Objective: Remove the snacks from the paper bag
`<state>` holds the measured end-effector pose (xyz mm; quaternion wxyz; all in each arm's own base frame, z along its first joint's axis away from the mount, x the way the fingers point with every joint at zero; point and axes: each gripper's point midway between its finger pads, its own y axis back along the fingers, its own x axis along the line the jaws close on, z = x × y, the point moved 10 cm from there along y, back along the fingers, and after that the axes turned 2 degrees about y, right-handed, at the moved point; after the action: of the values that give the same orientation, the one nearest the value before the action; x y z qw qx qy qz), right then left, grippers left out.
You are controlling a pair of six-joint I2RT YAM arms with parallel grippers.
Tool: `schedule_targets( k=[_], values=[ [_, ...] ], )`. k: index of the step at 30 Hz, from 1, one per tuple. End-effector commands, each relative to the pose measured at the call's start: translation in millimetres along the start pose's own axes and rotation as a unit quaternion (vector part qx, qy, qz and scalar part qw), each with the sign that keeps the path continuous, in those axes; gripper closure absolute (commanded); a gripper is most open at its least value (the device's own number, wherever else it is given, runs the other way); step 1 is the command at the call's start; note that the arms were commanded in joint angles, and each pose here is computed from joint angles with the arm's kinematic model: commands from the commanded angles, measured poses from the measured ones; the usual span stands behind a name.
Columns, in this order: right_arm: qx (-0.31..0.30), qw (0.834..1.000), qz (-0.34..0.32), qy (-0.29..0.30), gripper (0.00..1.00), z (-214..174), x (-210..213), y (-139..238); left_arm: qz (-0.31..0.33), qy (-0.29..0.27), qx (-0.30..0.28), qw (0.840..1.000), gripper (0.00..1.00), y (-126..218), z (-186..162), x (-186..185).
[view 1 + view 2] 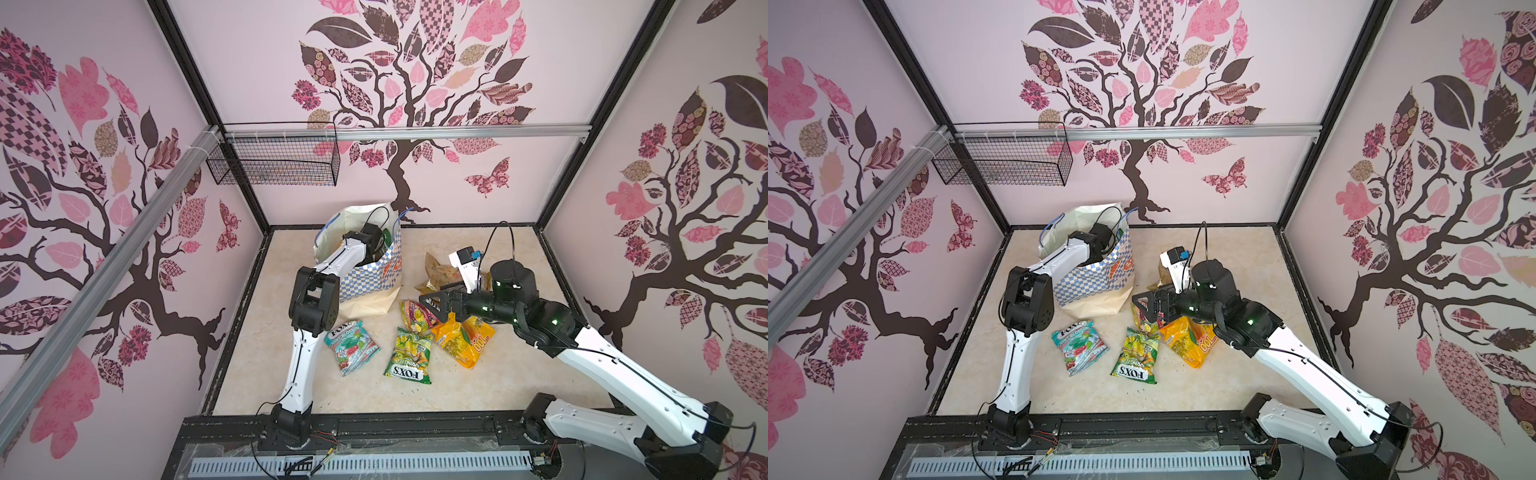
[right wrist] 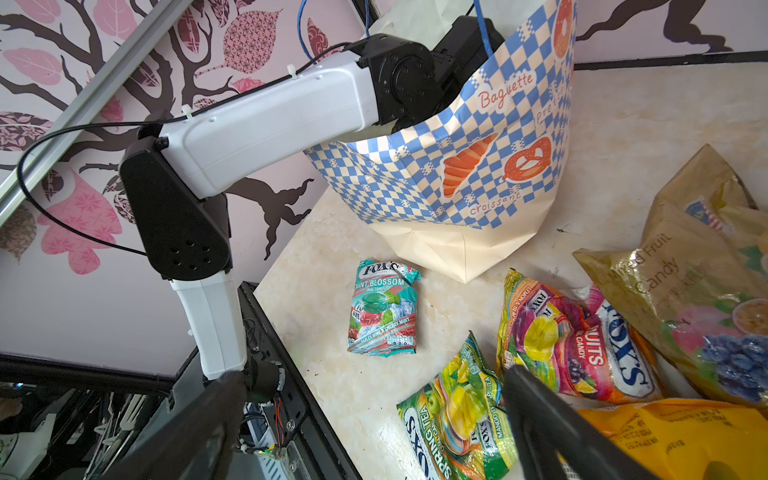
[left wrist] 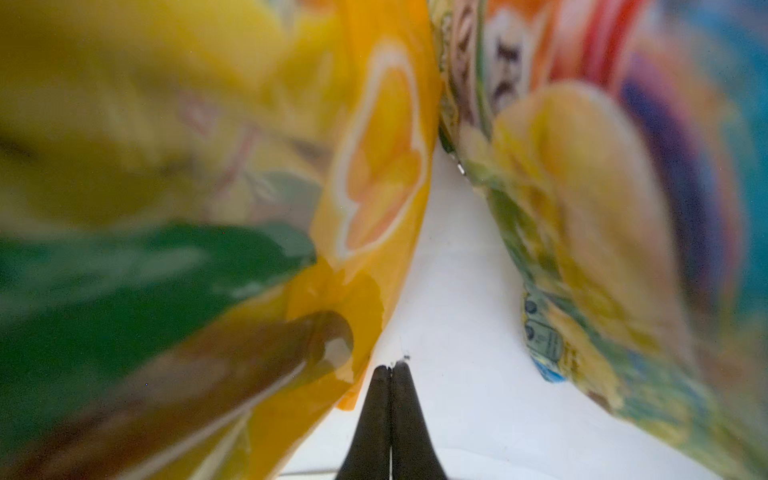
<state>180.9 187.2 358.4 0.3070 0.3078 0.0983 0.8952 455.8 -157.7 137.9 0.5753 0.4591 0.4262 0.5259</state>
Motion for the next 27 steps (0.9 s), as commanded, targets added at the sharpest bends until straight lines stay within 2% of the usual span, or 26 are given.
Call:
schedule_targets(
  k=[1, 5, 10, 17, 21, 25, 26, 27],
  values=[
    [-0.002, 1.0, 0.007, -0.003, 0.0, 1, 0, -3, 0.002, 0.012, -0.04, 0.999, 1.0, 31, 2, 4],
    [-0.002, 1.0, 0.006, -0.003, 0.0, 0, 0, -2, 0.005, 0.021, -0.062, 0.998, 1.0, 48, -1, 6],
    [-0.001, 1.0, 0.005, -0.004, 0.01, -1, -1, -2, 0.004, 0.026, -0.129, 0.991, 1.0, 86, 1, 4],
    [-0.002, 1.0, 0.005, -0.004, 0.0, -1, -1, -3, -0.001, 0.034, -0.213, 0.977, 1.0, 158, -2, 3],
    [0.001, 1.0, 0.006, -0.007, 0.0, -1, -2, -5, -0.034, 0.044, -0.26, 0.964, 1.0, 202, -9, 2],
    [0.0, 1.0, 0.009, -0.008, 0.0, 0, -1, -5, -0.049, 0.041, -0.255, 0.965, 1.0, 208, -10, 0],
    [0.001, 1.0, 0.009, -0.009, 0.0, -1, -2, -6, -0.048, 0.04, -0.248, 0.967, 0.99, 204, -9, 0],
    [0.0, 1.0, 0.009, -0.01, 0.0, -1, -1, -5, -0.046, 0.038, -0.242, 0.969, 0.83, 198, -8, -1]
  ],
)
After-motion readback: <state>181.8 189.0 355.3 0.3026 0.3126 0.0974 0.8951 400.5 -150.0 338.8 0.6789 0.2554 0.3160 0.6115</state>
